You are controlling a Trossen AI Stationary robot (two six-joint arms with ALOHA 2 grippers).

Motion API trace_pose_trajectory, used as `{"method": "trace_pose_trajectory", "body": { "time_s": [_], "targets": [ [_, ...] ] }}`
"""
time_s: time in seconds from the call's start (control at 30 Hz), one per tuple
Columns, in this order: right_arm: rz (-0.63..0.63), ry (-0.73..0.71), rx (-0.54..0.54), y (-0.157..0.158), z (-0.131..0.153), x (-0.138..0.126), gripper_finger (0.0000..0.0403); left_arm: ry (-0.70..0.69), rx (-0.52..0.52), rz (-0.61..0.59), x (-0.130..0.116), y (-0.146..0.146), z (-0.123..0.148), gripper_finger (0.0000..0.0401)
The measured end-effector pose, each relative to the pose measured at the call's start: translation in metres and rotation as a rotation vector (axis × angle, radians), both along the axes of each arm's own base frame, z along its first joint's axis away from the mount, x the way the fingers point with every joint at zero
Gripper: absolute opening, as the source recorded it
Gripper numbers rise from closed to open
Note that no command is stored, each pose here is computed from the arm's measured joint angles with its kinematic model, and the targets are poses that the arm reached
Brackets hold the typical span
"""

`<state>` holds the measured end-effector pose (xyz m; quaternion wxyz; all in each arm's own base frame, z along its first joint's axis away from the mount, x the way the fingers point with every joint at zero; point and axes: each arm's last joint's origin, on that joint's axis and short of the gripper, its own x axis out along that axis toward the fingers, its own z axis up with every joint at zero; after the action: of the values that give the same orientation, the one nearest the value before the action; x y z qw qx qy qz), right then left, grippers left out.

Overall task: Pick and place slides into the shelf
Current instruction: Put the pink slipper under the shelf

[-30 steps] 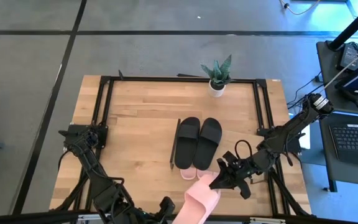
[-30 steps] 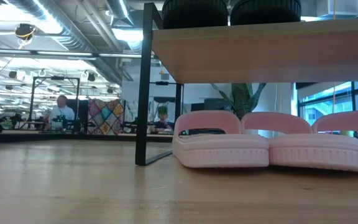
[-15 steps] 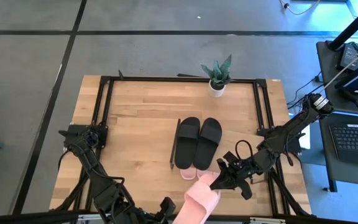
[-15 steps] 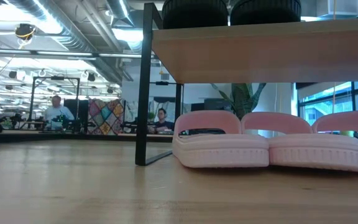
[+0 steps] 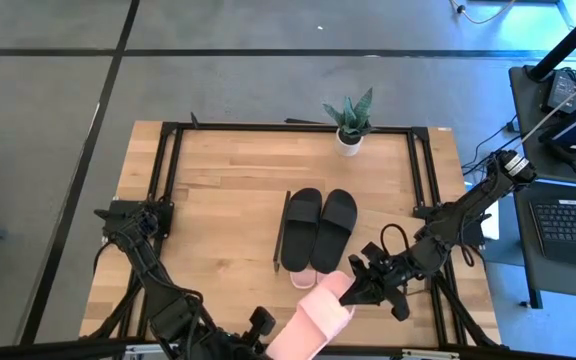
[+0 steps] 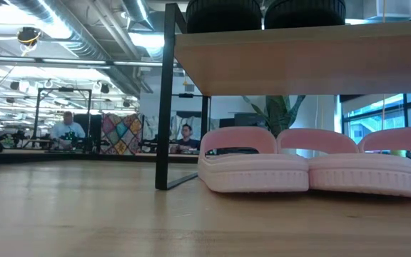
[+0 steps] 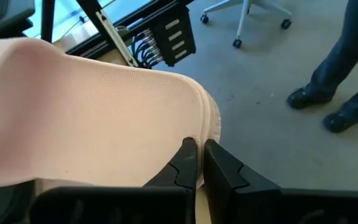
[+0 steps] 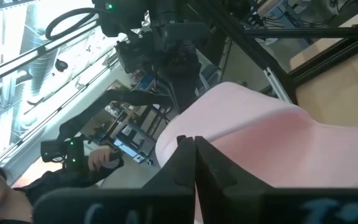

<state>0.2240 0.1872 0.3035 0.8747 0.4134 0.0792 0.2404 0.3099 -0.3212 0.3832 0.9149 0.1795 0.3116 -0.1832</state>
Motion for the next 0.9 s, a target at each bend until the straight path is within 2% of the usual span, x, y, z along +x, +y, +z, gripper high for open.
{"method": "trace_pose_trajectory", "body": {
  "time_s": [0.37,0.9],
  "targets": [
    [0.001,0.008,0.014,-0.0001,0.0001,-0.0001,0.0002,0.009,0.082,0.023,-0.0016,0.0044,-0.0034,0.0002],
    [0.015,0.147,0.219,0.0001,-0.0021,0.0,0.0059,0.031,0.136,0.023,-0.0028,0.008,-0.0062,0.0001]
  ]
}}
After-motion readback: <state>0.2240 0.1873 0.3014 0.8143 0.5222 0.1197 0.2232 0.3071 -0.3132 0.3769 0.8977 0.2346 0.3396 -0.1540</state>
